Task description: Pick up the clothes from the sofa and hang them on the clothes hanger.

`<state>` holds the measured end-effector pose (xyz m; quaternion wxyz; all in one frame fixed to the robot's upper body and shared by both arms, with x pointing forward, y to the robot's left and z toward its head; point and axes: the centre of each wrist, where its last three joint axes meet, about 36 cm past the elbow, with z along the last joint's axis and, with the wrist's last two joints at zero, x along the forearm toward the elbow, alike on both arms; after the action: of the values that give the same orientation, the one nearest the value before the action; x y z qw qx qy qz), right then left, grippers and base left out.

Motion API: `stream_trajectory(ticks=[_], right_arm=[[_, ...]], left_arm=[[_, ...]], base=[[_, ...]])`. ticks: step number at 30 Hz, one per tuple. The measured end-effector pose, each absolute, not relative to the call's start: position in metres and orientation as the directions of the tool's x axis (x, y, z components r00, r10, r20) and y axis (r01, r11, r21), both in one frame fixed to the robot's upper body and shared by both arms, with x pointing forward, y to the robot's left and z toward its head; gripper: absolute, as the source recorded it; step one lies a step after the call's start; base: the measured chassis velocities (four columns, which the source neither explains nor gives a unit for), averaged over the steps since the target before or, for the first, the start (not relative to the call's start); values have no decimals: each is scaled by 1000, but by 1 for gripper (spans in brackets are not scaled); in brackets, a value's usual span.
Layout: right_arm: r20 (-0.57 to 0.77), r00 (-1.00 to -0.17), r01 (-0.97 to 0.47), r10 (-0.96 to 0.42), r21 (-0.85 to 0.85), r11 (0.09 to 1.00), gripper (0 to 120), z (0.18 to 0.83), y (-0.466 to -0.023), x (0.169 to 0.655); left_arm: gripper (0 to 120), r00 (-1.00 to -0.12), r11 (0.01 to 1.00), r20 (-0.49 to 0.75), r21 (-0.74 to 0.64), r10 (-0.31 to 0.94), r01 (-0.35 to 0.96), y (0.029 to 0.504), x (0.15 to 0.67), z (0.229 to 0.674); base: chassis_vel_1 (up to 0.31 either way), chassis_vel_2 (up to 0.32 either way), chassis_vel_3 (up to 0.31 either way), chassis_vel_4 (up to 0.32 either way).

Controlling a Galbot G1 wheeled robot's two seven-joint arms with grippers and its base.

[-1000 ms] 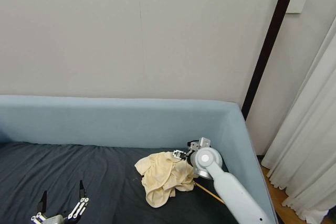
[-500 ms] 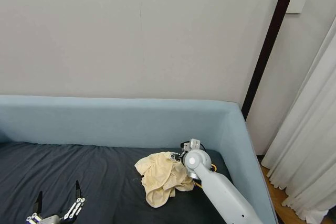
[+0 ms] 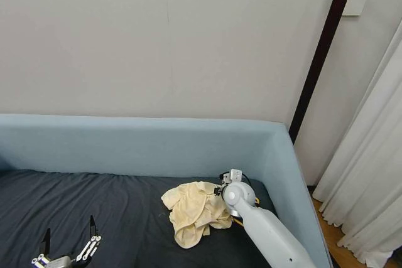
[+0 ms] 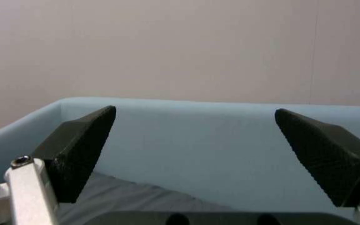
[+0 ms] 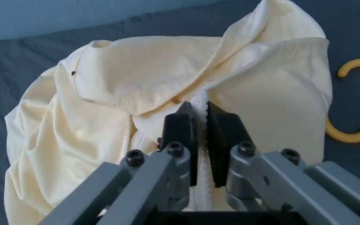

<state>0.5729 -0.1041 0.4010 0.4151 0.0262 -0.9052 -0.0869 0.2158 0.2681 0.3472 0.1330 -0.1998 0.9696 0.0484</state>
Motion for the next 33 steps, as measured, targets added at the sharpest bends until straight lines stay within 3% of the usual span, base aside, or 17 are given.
stream_trajectory(ticks=[3, 11, 16, 21, 28, 33], right_arm=[[745, -656, 21, -119, 176, 984, 0, 402, -106, 571], [703, -699, -5, -128, 175, 985, 0, 405, -111, 562], [482, -854, -78, -197, 255, 964, 0, 437, -135, 549], [291, -918, -172, -269, 319, 932, 0, 491, -159, 539], [115, -921, -310, -371, 359, 880, 0, 536, -179, 507], [14, -877, -438, -480, 386, 812, 0, 533, -177, 465]], left_arm=[[100, -885, 916, -276, 40, -375, -400, 268, 216, 347], [100, -885, 916, -275, 41, -375, -400, 267, 215, 347], [100, -889, 918, -264, 28, -375, -396, 269, 216, 347], [100, -893, 922, -256, 18, -369, -386, 269, 220, 347], [100, -914, 940, -234, -11, -333, -340, 266, 224, 346], [100, -958, 974, -182, -76, -224, -213, 274, 243, 334]], base=[[0, 0, 0, 0], [0, 0, 0, 0], [0, 0, 0, 0], [0, 0, 0, 0], [0, 0, 0, 0], [0, 0, 0, 0]])
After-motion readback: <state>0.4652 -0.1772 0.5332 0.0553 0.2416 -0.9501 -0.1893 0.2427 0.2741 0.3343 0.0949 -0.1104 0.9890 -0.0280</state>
